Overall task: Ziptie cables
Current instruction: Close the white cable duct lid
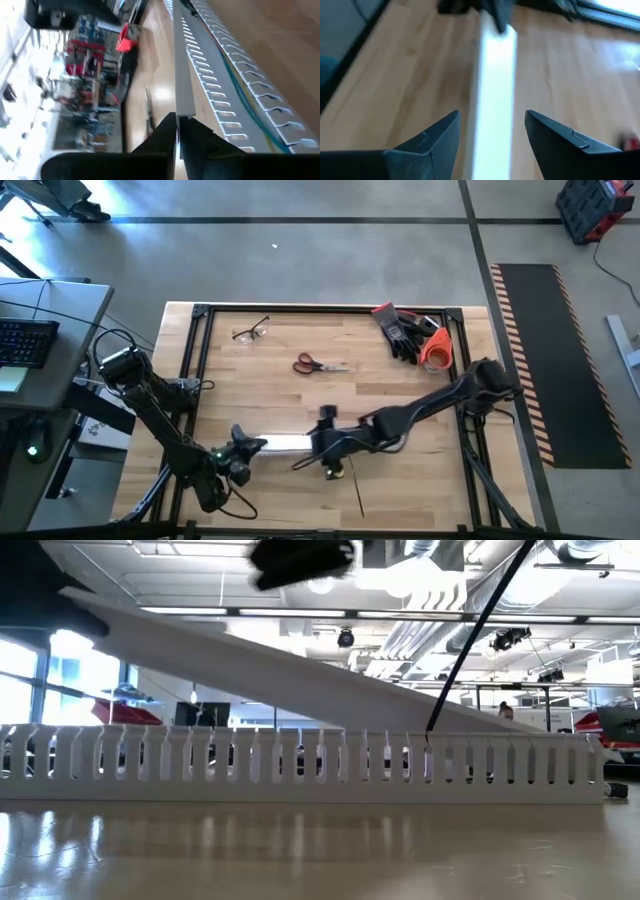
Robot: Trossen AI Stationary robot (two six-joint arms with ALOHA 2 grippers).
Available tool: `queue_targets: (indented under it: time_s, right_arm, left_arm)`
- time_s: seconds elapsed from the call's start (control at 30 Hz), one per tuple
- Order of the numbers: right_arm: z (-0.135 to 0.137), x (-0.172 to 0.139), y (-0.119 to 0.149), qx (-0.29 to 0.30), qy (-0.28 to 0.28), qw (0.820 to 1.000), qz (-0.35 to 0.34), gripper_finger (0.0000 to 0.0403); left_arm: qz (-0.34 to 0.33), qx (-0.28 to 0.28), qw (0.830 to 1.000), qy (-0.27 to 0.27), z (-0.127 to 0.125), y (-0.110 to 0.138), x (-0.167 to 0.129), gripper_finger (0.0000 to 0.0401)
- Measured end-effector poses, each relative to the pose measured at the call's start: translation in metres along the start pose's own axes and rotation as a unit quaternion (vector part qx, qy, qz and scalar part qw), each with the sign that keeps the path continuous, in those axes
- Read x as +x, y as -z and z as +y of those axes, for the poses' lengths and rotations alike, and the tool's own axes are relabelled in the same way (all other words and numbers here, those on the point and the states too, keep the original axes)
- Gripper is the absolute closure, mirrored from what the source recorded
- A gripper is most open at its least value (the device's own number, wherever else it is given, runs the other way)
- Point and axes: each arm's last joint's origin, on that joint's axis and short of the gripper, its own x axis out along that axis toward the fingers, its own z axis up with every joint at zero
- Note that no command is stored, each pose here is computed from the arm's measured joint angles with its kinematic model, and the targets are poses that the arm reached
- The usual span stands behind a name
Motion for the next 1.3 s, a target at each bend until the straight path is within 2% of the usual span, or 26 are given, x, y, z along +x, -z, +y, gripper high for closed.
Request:
queue_targets:
  time_s: [0.1, 0.2, 0.3, 0.37, 0.43, 0.53, 0.67, 0.77, 0.93, 1.1, 1.3]
  right_arm:
    - [0.002, -0.017, 0.024, 0.046, 0.035, 0.998, -0.017, 0.0192]
    - [0.010, -0.031, 0.056, 0.084, 0.049, 0.993, -0.073, 0.0192]
    - [0.011, -0.046, 0.078, 0.135, 0.043, 0.977, -0.159, 0.0192]
    - [0.007, -0.049, 0.090, 0.162, 0.038, 0.964, -0.209, 0.0192]
    - [0.003, -0.048, 0.099, 0.173, 0.034, 0.953, -0.246, 0.0192]
    - [-0.006, -0.046, 0.104, 0.158, 0.017, 0.950, -0.270, 0.0186]
    - [-0.018, -0.029, 0.109, 0.123, 0.011, 0.964, -0.235, 0.0154]
    - [-0.033, -0.023, 0.100, 0.097, 0.007, 0.969, -0.227, 0.0118]
    - [-0.061, -0.013, 0.096, 0.084, -0.023, 0.982, -0.165, 0.0071]
    - [-0.076, -0.003, 0.109, 0.087, -0.036, 0.990, -0.101, 0.0060]
    - [-0.078, 0.011, 0.121, 0.092, -0.075, 0.990, -0.072, 0.0060]
  left_arm:
    - [0.006, 0.015, 1.000, -0.008, 0.006, -0.005, 0.005, 0.0401]
    - [0.017, 0.050, 0.998, -0.032, 0.011, -0.007, 0.010, 0.0401]
    - [0.035, 0.100, 0.991, -0.077, 0.018, -0.008, 0.015, 0.0401]
    - [0.049, 0.122, 0.987, -0.089, 0.024, -0.009, 0.021, 0.0401]
    - [0.060, 0.127, 0.986, -0.091, 0.028, -0.010, 0.027, 0.0401]
    - [0.070, 0.125, 0.985, -0.091, 0.030, -0.009, 0.032, 0.0401]
    - [0.074, 0.136, 0.984, -0.091, 0.031, -0.009, 0.034, 0.0401]
    - [0.073, 0.133, 0.984, -0.091, 0.031, -0.009, 0.034, 0.0401]
    - [0.071, 0.130, 0.985, -0.090, 0.031, -0.010, 0.034, 0.0401]
    - [0.070, 0.128, 0.985, -0.090, 0.031, -0.010, 0.034, 0.0401]
    - [0.069, 0.127, 0.985, -0.088, 0.031, -0.010, 0.033, 0.0401]
